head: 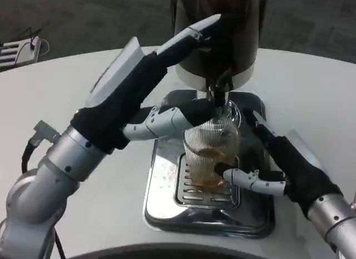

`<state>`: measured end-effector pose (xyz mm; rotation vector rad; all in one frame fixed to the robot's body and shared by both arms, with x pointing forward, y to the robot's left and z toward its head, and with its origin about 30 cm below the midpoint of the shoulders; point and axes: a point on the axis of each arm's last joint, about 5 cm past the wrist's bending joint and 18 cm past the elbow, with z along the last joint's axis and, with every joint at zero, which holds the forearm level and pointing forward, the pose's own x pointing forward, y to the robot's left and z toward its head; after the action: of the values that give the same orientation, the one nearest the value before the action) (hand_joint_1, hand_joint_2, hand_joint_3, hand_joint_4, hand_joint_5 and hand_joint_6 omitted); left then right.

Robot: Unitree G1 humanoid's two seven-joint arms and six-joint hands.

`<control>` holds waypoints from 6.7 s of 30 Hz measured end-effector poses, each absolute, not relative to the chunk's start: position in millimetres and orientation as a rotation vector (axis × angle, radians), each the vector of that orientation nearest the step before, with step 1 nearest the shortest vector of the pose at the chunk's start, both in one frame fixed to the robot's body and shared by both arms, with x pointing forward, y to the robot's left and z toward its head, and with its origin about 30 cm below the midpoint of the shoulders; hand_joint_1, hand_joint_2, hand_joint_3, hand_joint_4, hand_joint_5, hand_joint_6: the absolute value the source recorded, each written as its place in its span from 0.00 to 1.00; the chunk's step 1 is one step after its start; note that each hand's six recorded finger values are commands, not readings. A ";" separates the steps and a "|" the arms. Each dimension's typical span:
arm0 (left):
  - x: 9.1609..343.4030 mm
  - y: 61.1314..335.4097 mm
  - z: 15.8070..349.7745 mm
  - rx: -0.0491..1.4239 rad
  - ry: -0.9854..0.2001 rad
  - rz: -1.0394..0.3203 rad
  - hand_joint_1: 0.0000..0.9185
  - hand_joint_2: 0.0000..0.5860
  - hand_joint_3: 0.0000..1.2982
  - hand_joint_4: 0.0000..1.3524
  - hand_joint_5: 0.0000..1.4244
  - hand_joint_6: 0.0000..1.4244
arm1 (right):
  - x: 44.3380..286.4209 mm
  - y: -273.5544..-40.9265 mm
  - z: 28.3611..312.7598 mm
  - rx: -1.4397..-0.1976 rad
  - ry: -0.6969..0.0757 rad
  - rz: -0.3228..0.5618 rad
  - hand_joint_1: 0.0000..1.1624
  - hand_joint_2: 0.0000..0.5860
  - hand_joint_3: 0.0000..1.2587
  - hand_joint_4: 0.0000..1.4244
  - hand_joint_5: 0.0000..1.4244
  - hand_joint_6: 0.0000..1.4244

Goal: Grasp the cup under the faucet to collect the drink, then remove the cup.

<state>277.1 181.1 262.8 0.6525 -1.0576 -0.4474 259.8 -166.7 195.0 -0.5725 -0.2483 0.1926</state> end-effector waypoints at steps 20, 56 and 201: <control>202.1 257.4 208.7 0.780 -0.741 -0.273 0.00 0.20 0.15 0.13 0.17 0.14 | 248.9 -165.6 196.8 -0.528 -0.280 0.262 0.62 0.42 0.00 0.00 0.00 0.05; 169.6 274.6 186.4 0.959 -0.439 -0.394 0.00 0.21 0.14 0.10 0.13 0.10 | 273.4 -123.9 175.9 -0.479 -0.321 0.199 0.63 0.41 0.00 0.00 0.00 0.06; 169.3 233.5 229.3 1.305 -0.523 -0.469 0.00 0.19 0.00 0.00 0.00 0.00 | 115.7 -179.6 215.8 -0.494 -0.541 0.113 0.74 0.57 0.88 0.93 1.00 1.00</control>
<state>169.3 233.5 229.3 1.3053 -0.5230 -0.4688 115.7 -179.6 215.8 -0.4943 -0.5411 0.1127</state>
